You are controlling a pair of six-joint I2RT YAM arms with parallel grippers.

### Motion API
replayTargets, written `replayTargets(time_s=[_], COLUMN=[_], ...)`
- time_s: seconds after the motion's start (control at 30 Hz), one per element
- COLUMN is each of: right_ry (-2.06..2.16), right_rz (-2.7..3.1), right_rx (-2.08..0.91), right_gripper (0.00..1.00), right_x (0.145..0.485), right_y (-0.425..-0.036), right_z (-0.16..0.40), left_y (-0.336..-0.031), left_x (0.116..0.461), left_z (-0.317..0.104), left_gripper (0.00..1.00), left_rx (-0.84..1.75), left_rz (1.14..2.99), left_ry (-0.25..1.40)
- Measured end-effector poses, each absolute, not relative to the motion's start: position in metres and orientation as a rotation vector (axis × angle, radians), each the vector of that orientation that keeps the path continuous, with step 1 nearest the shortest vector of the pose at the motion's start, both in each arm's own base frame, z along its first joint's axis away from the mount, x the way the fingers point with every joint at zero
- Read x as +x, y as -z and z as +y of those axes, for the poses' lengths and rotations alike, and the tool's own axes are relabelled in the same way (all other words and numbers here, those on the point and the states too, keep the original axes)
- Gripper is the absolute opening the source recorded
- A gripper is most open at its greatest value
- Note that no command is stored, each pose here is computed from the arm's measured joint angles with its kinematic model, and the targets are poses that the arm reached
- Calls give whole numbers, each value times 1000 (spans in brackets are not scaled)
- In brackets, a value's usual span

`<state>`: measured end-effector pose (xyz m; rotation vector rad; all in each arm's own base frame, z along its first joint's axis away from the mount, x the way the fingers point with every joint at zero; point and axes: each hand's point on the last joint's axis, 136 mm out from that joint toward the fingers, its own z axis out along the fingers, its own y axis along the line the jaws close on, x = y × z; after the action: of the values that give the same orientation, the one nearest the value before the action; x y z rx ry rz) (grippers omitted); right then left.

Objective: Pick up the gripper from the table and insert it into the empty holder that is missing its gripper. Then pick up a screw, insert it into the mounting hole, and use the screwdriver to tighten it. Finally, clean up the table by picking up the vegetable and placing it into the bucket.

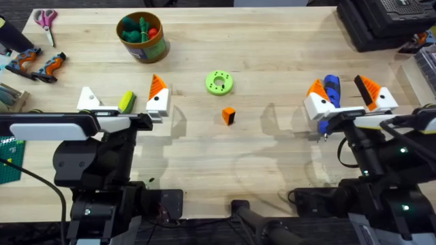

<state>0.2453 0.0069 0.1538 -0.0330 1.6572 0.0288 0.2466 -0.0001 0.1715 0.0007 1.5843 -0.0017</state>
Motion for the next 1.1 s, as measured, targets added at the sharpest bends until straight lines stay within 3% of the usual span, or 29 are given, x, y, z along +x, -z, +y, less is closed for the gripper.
replayTargets(time_s=[0.6,0.83,1.1], right_ry=[-7,-26,-38], right_rz=[1666,1733,1985], right_rx=[-69,-73,-73], right_gripper=[994,993,993], right_x=[244,236,237], right_y=[-156,-184,-215], right_z=[8,10,11], left_y=[-155,-203,-229], left_x=[240,219,208], left_z=[0,1,11], left_gripper=[985,985,987], left_rx=[0,-2,-29], left_rz=[1714,1791,2153], left_ry=[0,-8,-69])
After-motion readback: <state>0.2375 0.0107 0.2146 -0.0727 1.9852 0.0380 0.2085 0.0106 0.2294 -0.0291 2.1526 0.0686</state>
